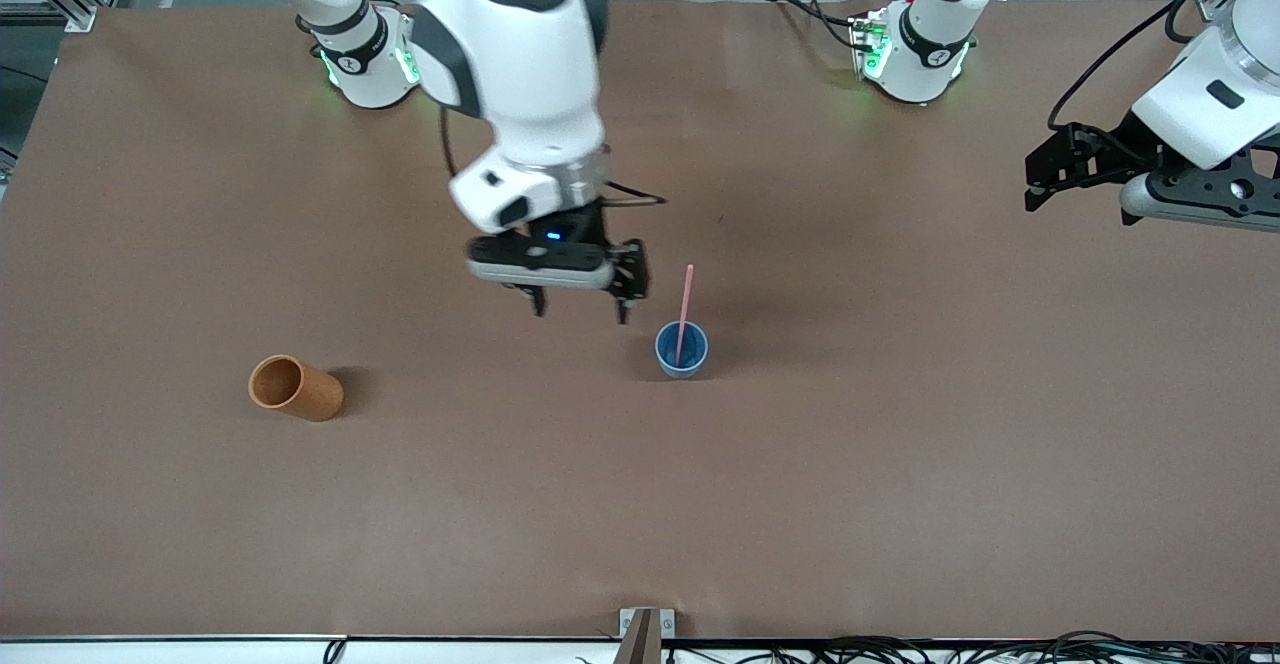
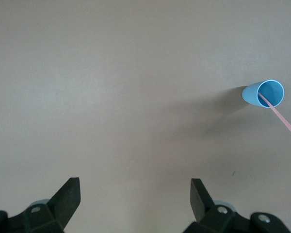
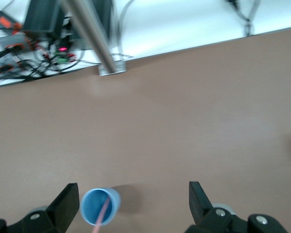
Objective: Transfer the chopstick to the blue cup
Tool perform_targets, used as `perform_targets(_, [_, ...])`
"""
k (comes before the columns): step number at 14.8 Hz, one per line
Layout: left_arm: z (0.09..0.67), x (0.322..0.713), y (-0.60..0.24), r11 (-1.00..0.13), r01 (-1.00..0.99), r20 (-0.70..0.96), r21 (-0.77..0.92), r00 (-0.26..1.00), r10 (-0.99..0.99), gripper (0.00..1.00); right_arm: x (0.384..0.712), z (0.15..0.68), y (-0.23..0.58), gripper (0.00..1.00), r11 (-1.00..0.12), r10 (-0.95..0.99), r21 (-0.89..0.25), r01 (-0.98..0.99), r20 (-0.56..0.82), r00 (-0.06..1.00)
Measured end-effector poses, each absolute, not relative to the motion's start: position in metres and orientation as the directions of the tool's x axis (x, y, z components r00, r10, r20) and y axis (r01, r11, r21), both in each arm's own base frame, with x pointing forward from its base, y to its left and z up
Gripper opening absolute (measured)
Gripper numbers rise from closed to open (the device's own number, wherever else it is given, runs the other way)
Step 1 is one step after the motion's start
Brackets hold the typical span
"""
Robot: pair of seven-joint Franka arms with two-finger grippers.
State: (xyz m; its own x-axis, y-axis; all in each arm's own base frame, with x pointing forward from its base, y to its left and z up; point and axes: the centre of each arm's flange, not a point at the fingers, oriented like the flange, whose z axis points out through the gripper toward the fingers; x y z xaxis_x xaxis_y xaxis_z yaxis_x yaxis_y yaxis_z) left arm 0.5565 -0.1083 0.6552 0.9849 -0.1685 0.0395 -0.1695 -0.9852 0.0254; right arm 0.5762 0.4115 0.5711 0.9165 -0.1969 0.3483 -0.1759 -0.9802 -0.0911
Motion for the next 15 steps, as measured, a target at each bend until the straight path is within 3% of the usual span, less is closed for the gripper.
perform_targets(6, [0.655,0.556,-0.109,-0.985,-0.169,0.039,0.039,0.985,-0.168,1.0,0.594,0.659,0.185,1.0,-0.972,-0.218,0.045,-0.23,0.188,0.958])
perform_targets(12, [0.655,0.557,-0.107,-0.979,-0.201,0.041,0.038,0.979,-0.2,1.0,0.571,0.671,0.045,1.0,-0.961,-0.273,0.02,-0.275,0.069,0.959])
perform_targets(15, [0.655,0.557,-0.106,-0.979,-0.199,0.041,0.038,0.979,-0.198,1.0,0.547,0.678,0.012,1.0,-0.958,-0.286,0.027,-0.287,0.025,0.958])
